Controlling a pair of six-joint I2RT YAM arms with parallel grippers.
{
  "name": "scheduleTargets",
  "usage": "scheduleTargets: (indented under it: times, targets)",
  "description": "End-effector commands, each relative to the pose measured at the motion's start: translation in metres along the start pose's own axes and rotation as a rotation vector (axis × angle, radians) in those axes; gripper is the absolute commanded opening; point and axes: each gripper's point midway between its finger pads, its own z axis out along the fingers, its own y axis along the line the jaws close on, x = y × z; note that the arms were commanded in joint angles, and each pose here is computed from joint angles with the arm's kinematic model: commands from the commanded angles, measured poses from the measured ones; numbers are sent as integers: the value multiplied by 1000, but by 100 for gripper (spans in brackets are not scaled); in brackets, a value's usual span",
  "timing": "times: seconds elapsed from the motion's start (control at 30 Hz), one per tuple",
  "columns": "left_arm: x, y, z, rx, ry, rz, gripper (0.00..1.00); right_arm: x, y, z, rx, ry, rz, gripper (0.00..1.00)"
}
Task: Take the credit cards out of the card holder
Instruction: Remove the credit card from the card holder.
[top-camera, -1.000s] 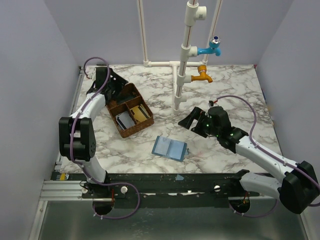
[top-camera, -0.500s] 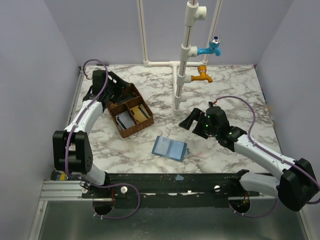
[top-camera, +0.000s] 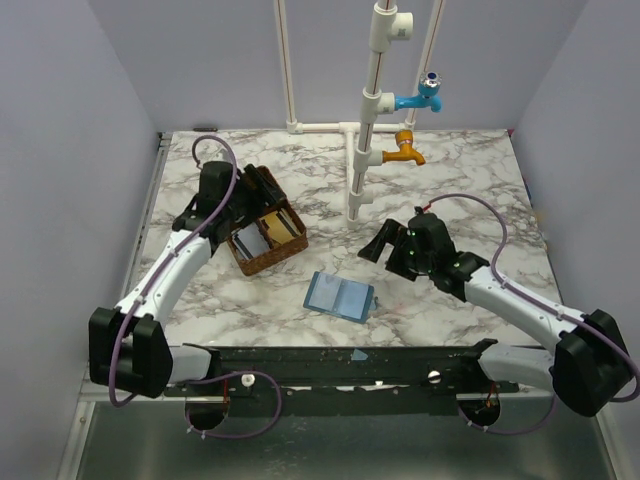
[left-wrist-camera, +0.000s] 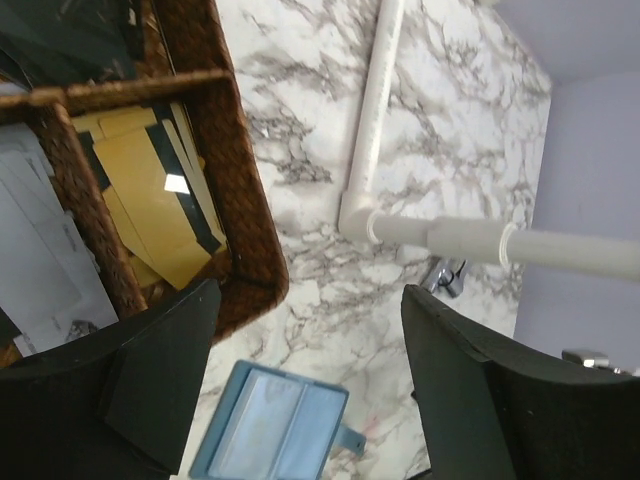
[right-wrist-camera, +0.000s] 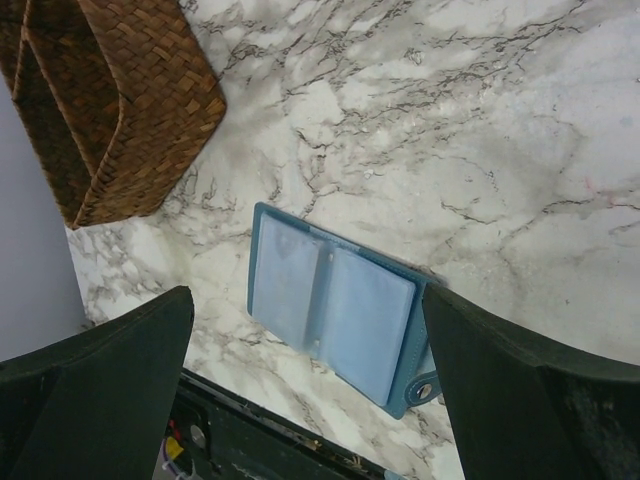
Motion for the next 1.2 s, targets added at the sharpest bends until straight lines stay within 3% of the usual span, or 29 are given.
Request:
scheduleTargets:
  times: [0.0,0.4,0.9,1.17]
  targets:
    - [41,2,-19,17,86,93,76,4,-6,4,36,6,-3,100]
    - [98,21,-48,66,230,190,76,28,7,7,70,7,-32,100]
    - [106,25,-64,94,263,261,76,71,57,43,126,62,-163,100]
    - [107,30,-61,80,274,265,77,101,59,71,195,153,-263,94]
